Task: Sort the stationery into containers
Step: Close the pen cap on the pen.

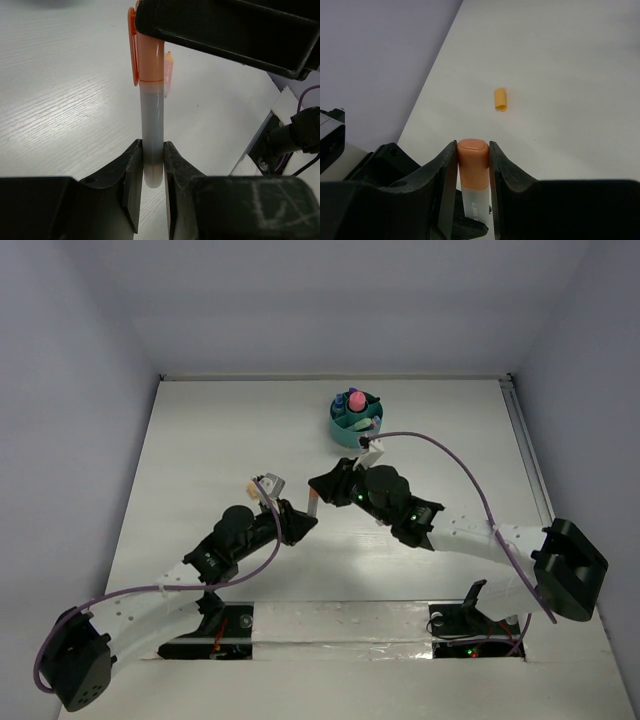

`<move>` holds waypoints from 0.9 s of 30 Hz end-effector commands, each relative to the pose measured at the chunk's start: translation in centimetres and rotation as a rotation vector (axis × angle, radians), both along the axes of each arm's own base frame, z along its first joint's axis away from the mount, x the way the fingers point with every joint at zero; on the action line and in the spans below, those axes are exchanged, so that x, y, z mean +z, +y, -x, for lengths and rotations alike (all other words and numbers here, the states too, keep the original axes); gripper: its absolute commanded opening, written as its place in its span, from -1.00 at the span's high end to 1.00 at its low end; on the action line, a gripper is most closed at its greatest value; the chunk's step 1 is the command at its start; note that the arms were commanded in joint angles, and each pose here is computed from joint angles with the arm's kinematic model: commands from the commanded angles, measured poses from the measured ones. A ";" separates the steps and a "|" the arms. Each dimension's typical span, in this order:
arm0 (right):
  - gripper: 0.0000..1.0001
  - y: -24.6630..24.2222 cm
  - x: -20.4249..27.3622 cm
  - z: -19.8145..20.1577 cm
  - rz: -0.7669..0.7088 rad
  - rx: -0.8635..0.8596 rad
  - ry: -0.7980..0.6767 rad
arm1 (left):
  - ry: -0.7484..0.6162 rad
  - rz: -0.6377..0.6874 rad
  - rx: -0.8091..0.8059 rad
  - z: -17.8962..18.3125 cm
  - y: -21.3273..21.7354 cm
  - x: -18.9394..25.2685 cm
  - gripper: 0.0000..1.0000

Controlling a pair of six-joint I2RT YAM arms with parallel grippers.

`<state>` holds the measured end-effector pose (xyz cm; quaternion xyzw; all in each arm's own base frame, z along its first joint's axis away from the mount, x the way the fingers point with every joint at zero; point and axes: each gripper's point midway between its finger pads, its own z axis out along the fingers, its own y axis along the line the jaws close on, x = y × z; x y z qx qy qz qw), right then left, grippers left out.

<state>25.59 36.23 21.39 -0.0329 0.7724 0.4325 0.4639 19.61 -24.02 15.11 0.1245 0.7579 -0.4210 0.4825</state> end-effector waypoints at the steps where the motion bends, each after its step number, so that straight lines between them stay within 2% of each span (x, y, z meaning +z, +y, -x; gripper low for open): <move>1: 1.00 -0.2 -6.2 4.0 0.162 0.104 0.111 | -0.213 0.209 0.122 -2.8 0.5 10.6 1.00; 10: 1.00 0.3 -11.0 8.1 0.201 0.158 0.211 | -0.282 0.241 0.156 -4.1 0.3 15.1 1.00; 19: 1.00 -1.3 -13.6 9.5 0.229 0.141 0.267 | -0.330 0.287 0.198 -5.4 1.4 18.8 1.00; 22: 1.00 -1.6 -13.7 9.4 0.230 0.125 0.270 | -0.332 0.302 0.166 -5.3 1.0 18.9 1.00; 25: 1.00 -2.0 -12.3 7.8 0.251 0.049 0.229 | -0.292 0.290 0.094 -4.9 -0.3 17.0 1.00; 27: 1.00 -1.8 -8.8 5.1 0.230 -0.064 0.151 | -0.245 0.262 0.053 -4.6 -1.0 14.5 1.00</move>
